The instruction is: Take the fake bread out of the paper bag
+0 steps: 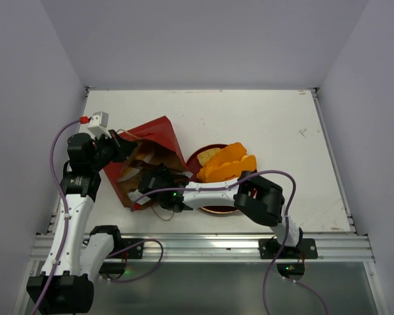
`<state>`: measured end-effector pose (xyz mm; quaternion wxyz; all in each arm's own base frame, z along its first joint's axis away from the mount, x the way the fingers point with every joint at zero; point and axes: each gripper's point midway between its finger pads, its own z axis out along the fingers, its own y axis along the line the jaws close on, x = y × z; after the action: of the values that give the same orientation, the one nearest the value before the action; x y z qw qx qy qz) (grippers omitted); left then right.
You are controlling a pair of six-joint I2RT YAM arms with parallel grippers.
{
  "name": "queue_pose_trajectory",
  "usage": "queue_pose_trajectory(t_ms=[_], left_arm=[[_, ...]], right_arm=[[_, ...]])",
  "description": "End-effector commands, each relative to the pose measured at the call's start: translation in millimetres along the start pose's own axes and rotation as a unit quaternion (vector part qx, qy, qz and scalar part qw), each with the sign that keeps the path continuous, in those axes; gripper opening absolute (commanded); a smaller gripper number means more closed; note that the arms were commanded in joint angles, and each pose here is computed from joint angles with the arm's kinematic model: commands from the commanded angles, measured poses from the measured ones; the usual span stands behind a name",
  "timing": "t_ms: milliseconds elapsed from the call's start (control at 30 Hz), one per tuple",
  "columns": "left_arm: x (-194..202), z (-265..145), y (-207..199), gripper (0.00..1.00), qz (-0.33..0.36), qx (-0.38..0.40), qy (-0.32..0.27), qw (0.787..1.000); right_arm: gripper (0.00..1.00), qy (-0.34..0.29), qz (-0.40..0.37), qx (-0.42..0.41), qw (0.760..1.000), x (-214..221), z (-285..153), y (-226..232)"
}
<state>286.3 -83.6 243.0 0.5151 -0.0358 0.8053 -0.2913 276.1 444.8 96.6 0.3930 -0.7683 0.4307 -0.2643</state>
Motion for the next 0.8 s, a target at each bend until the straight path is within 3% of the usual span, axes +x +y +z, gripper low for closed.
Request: queue_pose_trajectory(t_ms=[0, 767], left_arm=[[-8.3, -1.6, -10.9, 0.0, -0.002, 0.028, -0.018, 0.999], [-6.5, -1.4, -4.6, 0.0, -0.032, 0.013, -0.04, 0.999]], right_arm=[[0.57, 0.004, 0.024, 0.041, 0.999, -7.2, -2.7, -27.1], [0.58, 0.041, 0.047, 0.062, 0.996, 3.7, -2.5, -36.5]])
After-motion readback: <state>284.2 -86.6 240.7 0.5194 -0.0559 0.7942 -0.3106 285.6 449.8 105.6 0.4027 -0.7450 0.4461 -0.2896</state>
